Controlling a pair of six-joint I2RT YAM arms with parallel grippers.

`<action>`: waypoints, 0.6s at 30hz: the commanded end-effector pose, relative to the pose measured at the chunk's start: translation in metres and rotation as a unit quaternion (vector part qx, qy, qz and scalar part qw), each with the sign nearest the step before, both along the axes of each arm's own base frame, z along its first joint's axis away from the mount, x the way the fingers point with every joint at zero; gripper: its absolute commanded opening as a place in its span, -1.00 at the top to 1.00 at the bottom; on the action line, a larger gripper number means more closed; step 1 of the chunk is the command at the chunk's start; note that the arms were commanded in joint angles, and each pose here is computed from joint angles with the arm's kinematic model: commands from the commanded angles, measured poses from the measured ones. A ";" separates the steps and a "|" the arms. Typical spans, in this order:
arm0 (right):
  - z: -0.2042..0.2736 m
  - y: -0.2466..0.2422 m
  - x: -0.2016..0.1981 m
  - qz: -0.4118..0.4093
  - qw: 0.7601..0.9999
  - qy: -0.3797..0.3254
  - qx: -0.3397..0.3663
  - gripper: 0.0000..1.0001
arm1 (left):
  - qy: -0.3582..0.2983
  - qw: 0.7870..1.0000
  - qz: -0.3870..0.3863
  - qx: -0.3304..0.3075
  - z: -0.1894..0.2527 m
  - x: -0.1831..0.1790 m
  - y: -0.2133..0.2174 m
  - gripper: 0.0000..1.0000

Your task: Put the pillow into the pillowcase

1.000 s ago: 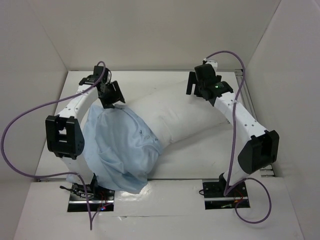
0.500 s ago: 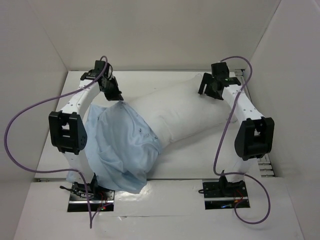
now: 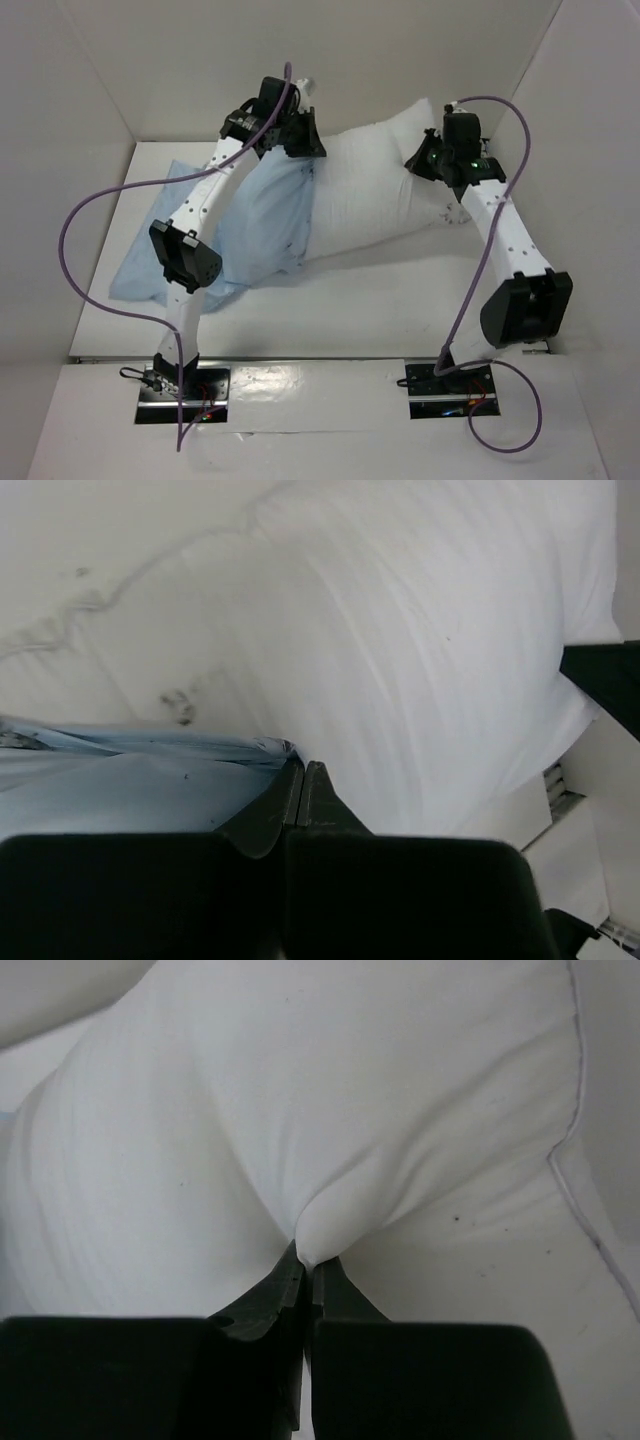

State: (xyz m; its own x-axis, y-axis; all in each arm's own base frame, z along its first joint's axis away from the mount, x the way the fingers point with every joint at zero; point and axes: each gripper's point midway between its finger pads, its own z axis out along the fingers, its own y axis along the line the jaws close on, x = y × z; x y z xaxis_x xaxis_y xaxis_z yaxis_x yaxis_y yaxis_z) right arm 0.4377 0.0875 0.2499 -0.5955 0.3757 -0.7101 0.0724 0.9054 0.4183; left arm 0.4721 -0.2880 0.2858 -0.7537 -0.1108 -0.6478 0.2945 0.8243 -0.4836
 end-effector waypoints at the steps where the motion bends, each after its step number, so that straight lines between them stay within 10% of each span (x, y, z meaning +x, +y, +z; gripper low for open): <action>1: 0.100 0.043 -0.029 0.065 0.989 -0.119 0.057 1.00 | -0.049 0.988 -0.113 -0.089 0.055 -0.039 -0.070 1.00; 15: -0.055 0.136 -0.131 0.069 0.995 0.038 0.063 1.00 | -0.032 0.997 -0.059 -0.024 -0.006 0.001 -0.052 1.00; 18: -0.064 0.120 -0.122 0.047 0.997 0.044 0.051 1.00 | -0.053 0.996 -0.068 -0.020 0.009 -0.004 -0.048 0.38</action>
State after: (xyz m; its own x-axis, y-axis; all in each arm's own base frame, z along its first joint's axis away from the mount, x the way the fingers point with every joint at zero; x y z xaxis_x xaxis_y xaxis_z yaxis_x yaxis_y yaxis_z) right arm 0.2886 0.2098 0.1626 -0.7729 0.2972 -0.5607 0.0156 0.8922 0.4514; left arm 0.4807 -0.3052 0.2133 -0.8040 -0.0309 -0.5939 0.2795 0.8618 -0.4233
